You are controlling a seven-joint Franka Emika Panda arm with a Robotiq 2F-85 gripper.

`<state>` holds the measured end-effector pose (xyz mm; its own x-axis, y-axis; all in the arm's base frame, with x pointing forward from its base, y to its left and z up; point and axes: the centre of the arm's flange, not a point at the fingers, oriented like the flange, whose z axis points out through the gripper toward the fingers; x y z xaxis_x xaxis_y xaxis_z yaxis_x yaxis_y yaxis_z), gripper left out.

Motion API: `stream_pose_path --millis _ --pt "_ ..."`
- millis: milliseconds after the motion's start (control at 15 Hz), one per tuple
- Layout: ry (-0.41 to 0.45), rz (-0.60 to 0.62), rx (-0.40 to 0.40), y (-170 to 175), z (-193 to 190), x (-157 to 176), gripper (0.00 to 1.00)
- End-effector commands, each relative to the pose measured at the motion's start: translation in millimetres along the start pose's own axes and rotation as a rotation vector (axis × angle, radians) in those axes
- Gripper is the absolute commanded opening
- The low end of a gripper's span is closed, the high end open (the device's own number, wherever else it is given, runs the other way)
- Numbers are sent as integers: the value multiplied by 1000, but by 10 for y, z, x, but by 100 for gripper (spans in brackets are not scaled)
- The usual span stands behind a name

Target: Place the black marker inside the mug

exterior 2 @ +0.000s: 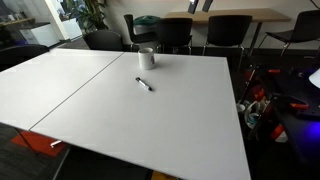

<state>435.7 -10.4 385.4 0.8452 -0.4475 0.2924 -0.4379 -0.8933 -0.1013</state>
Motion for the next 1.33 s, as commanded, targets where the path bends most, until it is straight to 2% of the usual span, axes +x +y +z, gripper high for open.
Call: stream_pose_path --millis 0,467,867,1267 --pt "-6 5 -6 -24 59 35 100" --pt "-13 5 -10 -43 130 116 100" --pt "13 27 -69 -321 286 430 100" --pt "-22 81 -62 -601 710 673 100"
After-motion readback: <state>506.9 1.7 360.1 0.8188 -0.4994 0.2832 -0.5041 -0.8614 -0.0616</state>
